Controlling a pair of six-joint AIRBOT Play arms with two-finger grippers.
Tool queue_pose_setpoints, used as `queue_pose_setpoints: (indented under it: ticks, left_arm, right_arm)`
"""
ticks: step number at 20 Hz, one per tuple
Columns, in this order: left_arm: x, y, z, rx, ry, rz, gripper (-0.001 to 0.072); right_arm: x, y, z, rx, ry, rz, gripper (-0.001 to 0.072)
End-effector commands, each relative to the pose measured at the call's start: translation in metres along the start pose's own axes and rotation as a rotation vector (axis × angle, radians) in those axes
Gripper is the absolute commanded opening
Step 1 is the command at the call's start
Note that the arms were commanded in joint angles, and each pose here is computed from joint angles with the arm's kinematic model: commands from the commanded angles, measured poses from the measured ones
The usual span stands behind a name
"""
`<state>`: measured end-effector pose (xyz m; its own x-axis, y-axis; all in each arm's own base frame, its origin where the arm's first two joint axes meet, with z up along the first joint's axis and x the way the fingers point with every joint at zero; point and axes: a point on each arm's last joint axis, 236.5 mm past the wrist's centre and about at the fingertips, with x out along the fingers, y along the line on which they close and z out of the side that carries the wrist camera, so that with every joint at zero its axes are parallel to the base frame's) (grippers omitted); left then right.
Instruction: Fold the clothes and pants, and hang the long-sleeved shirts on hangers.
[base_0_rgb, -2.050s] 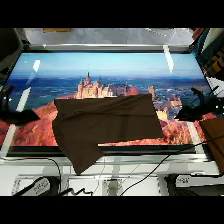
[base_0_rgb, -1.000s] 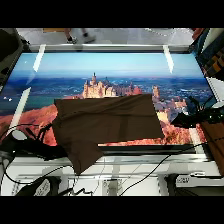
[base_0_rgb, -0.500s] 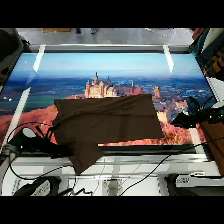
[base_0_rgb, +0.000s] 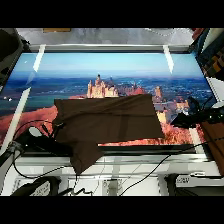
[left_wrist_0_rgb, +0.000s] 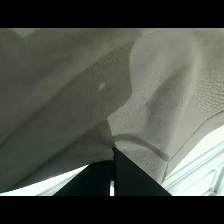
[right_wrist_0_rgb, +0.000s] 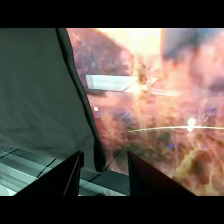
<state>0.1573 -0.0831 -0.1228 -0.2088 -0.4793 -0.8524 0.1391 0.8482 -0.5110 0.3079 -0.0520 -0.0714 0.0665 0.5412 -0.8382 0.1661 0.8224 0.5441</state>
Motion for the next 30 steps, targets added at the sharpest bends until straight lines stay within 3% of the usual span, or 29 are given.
queue_pose_setpoints:
  ticks: [1, 5, 7, 11, 12, 13, 18, 22, 23, 28, 30]
  left_arm:
    - [-0.005, -0.013, -0.012, 0.019, 0.061, -0.050, 0.0013]
    - [-0.044, -0.026, 0.017, 0.097, -0.016, -0.036, 0.0013]
    - [-0.068, -0.031, 0.037, 0.145, -0.092, 0.001, 0.0012]
    - [-0.093, -0.036, 0.056, 0.191, -0.172, 0.042, 0.0013]
    - [-0.094, -0.036, 0.056, 0.191, -0.172, 0.042, 0.0013]
    - [-0.093, -0.036, 0.056, 0.191, -0.172, 0.042, 0.0013]
    - [-0.094, -0.036, 0.057, 0.190, -0.175, 0.043, 0.0013]
    - [-0.094, -0.036, 0.057, 0.190, -0.175, 0.043, 0.0014]
    - [-0.094, -0.036, 0.057, 0.190, -0.175, 0.043, 0.0013]
    - [-0.094, -0.036, 0.057, 0.191, -0.176, 0.043, 0.0013]
    - [-0.097, -0.036, 0.059, 0.197, -0.184, 0.049, 0.0013]
  right_arm:
    - [0.000, 0.004, -0.001, 0.001, 0.005, 0.018, 0.0309]
    - [0.000, 0.009, -0.004, -0.022, 0.014, 0.041, 0.0312]
    - [0.002, 0.019, -0.005, -0.012, 0.017, 0.083, 0.0353]
    - [0.026, 0.006, -0.040, 0.026, 0.128, 0.082, 0.0356]
    - [0.035, 0.007, -0.051, 0.038, 0.156, 0.102, 0.0436]
    - [0.042, 0.009, -0.059, 0.055, 0.168, 0.118, 0.0462]
    - [0.060, 0.011, -0.062, 0.094, 0.131, 0.148, 0.0447]
    - [0.063, 0.024, -0.050, 0.065, 0.090, 0.183, 0.0336]
    - [0.066, 0.028, -0.050, 0.035, 0.094, 0.181, 0.0259]
    - [0.077, 0.057, -0.052, -0.117, 0.124, 0.204, 0.0012]
    - [0.075, 0.077, -0.047, -0.164, 0.114, 0.239, 0.0013]
